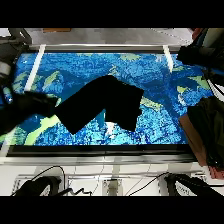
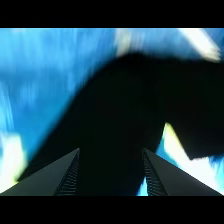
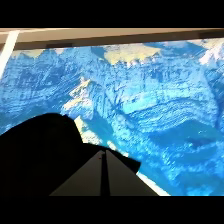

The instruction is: Fold the clothes and pants, and hang the long-sleeved shirts on hangers.

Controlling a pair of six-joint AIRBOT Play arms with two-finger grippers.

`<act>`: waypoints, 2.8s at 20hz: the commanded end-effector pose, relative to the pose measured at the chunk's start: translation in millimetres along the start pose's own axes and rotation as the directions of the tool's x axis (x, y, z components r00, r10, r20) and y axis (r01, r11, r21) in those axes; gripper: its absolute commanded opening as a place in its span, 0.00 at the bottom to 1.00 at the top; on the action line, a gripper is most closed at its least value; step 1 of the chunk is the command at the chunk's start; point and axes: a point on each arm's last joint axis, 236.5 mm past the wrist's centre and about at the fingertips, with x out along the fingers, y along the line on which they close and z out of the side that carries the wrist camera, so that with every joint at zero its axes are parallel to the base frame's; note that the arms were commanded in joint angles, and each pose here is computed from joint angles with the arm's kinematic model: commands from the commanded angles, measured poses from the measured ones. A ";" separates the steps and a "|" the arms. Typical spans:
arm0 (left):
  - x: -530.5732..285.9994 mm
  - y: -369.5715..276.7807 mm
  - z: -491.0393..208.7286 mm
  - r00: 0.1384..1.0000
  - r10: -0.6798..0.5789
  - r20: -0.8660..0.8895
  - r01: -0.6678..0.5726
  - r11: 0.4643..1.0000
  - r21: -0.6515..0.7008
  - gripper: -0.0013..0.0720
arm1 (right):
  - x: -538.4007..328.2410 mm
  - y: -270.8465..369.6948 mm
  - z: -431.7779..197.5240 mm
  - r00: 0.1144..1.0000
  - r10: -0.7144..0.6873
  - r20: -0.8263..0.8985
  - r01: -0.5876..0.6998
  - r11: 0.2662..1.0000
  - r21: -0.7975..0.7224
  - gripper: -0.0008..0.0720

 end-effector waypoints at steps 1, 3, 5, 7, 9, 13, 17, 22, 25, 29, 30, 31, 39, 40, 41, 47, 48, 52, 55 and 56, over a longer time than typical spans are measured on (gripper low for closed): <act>35.1 17.7 -123.5 0.956 0.022 -0.292 -0.096 0.966 -0.241 0.59 | -1.8 5.5 -27.7 0.993 0.023 -0.117 -0.023 1.000 0.002 0.04; 47.9 12.0 -176.9 0.916 -0.018 -0.400 -0.125 0.936 -0.330 0.60 | -3.0 3.6 -51.9 0.976 0.017 -0.219 -0.036 0.996 -0.084 0.04; 57.5 -3.8 -206.9 0.885 -0.105 -0.453 -0.114 0.895 -0.430 0.60 | -5.8 1.2 -84.5 0.935 0.011 -0.355 -0.078 0.981 -0.176 0.04; 70.5 -8.9 -214.1 0.878 -0.157 -0.451 -0.117 0.846 -0.521 0.60 | -8.5 -2.2 -115.7 0.875 0.004 -0.484 -0.140 0.959 -0.245 0.04; 86.3 -4.6 -218.5 0.875 -0.187 -0.447 -0.145 0.779 -0.610 0.60 | -11.8 -4.9 -145.1 0.798 0.003 -0.602 -0.239 0.920 -0.312 0.04; 107.2 1.0 -251.0 0.819 -0.282 -0.500 -0.221 0.649 -0.728 0.76 | -4.1 -2.0 -168.6 0.745 0.033 -0.666 -0.309 0.902 -0.301 0.04; 133.0 4.1 -257.8 0.829 -0.324 -0.456 -0.197 0.594 -0.780 0.76 | 2.6 2.6 -176.4 0.741 0.061 -0.669 -0.323 0.906 -0.275 0.04; 165.2 10.9 -241.9 0.890 -0.309 -0.335 -0.119 0.552 -0.825 0.65 | 10.4 2.0 -172.8 0.758 0.062 -0.649 -0.314 0.907 -0.280 0.04; 176.8 21.2 -228.8 0.926 -0.268 -0.268 -0.069 0.576 -0.814 0.62 | 15.4 -0.2 -207.6 0.698 0.077 -0.712 -0.333 0.915 -0.228 0.04; 179.6 25.8 -222.5 0.937 -0.250 -0.245 -0.046 0.607 -0.794 0.09 | 24.2 49.3 -294.5 0.549 0.359 -0.755 -0.418 0.900 0.125 0.04; 179.3 25.0 -222.4 0.936 -0.253 -0.245 -0.044 0.606 -0.794 0.03 | 30.4 67.7 -303.7 0.545 0.451 -0.706 -0.418 0.877 0.238 0.04; 179.3 25.0 -222.4 0.936 -0.253 -0.245 -0.044 0.606 -0.794 0.03 | 39.8 80.6 -309.3 0.563 0.520 -0.643 -0.397 0.852 0.341 0.08; 179.5 25.6 -222.4 0.937 -0.250 -0.245 -0.027 0.646 -0.763 0.04 | 110.4 59.4 -313.0 0.804 0.435 -0.407 -0.134 0.798 0.587 0.59; 179.5 25.6 -222.5 0.937 -0.250 -0.245 -0.027 0.645 -0.764 0.04 | 114.4 57.4 -318.1 0.802 0.430 -0.415 -0.120 0.796 0.594 0.62; 179.5 25.6 -222.5 0.937 -0.250 -0.245 -0.027 0.645 -0.764 0.04 | 117.7 57.1 -325.4 0.793 0.434 -0.428 -0.104 0.788 0.607 0.62; 179.5 25.6 -222.5 0.937 -0.250 -0.245 -0.027 0.645 -0.763 0.04 | 127.4 28.5 -354.7 0.770 0.397 -0.500 -0.025 0.801 0.598 0.62; 179.5 25.6 -222.5 0.937 -0.250 -0.245 -0.027 0.645 -0.763 0.04 | 124.1 18.9 -354.5 0.764 0.402 -0.505 -0.012 0.791 0.612 0.62; 179.5 25.5 -222.5 0.937 -0.251 -0.245 -0.027 0.645 -0.764 0.03 | 77.6 -11.7 -388.3 0.610 0.437 -0.661 0.027 0.822 0.569 0.62; 179.5 25.6 -222.5 0.937 -0.250 -0.245 -0.027 0.645 -0.763 0.03 | 64.6 -6.5 -403.1 0.549 0.447 -0.706 0.020 0.838 0.546 0.62; 179.6 25.8 -222.5 0.937 -0.250 -0.245 -0.028 0.645 -0.764 0.04 | 68.0 -2.7 -407.1 0.547 0.441 -0.712 0.017 0.844 0.536 0.62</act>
